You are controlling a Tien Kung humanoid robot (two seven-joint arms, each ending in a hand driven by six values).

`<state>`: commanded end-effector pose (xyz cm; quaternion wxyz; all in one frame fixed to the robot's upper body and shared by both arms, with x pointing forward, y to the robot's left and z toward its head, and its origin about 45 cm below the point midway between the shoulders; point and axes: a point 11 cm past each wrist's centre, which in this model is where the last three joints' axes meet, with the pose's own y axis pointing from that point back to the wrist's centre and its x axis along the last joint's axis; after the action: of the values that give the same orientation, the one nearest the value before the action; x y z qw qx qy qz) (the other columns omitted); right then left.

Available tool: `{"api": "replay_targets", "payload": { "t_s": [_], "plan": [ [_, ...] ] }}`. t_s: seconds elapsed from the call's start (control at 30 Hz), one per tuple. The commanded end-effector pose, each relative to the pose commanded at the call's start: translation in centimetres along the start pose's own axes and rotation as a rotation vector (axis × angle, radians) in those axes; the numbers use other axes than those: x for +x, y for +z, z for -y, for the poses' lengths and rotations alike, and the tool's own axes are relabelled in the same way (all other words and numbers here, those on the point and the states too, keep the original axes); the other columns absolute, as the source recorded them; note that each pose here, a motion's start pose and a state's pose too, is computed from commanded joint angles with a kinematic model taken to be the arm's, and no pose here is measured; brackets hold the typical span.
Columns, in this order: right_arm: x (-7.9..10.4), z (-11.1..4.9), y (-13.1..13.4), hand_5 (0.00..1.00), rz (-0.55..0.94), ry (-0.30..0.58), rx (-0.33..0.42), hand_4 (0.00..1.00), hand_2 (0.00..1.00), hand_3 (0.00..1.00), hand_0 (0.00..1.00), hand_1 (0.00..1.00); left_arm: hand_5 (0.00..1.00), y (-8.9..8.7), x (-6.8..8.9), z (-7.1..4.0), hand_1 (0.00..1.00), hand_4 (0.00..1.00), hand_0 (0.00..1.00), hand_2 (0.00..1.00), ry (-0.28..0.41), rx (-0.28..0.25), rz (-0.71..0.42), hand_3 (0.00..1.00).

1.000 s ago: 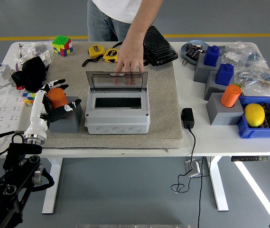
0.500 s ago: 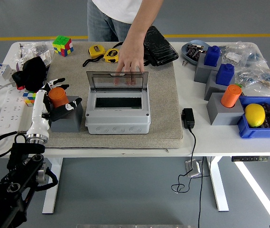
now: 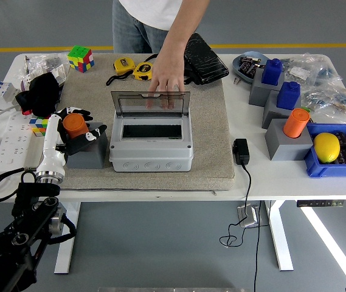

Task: Fetch the battery,place it into the box,close the lid of the box

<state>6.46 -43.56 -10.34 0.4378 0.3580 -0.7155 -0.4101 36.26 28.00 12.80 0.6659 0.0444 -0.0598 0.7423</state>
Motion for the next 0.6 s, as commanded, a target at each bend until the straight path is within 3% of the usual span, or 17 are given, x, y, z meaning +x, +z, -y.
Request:
{"api": "replay_targets", "payload": {
  "t_s": [0.03, 0.17, 0.2, 0.6],
  "plan": [
    [-0.01, 0.0, 0.01, 0.998, 0.0, 0.0, 0.0, 0.998, 0.751, 0.793, 0.816, 0.77, 0.002, -0.01, 0.01, -0.01, 0.311, 0.998, 0.198, 0.301, 0.001, 0.0, 0.001, 0.26],
    [0.03, 0.0, 0.07, 0.998, 0.0, 0.0, -0.002, 0.998, 0.751, 0.793, 0.816, 0.77, 0.002, 0.0, 0.06, -0.02, 0.311, 0.998, 0.198, 0.301, 0.01, -0.001, 0.005, 0.26],
    [0.04, 0.0, 0.08, 0.998, 0.0, 0.0, -0.002, 0.998, 0.751, 0.793, 0.816, 0.77, 0.025, 0.0, 0.09, -0.04, 0.22, 0.998, 0.178, 0.252, 0.013, -0.002, 0.005, 0.231],
    [0.02, 0.0, 0.05, 0.998, -0.001, 0.0, 0.0, 0.998, 0.751, 0.792, 0.816, 0.77, 0.063, 0.48, 0.53, 0.11, 0.203, 0.998, 0.157, 0.235, 0.064, -0.022, 0.014, 0.216]
  ]
}}
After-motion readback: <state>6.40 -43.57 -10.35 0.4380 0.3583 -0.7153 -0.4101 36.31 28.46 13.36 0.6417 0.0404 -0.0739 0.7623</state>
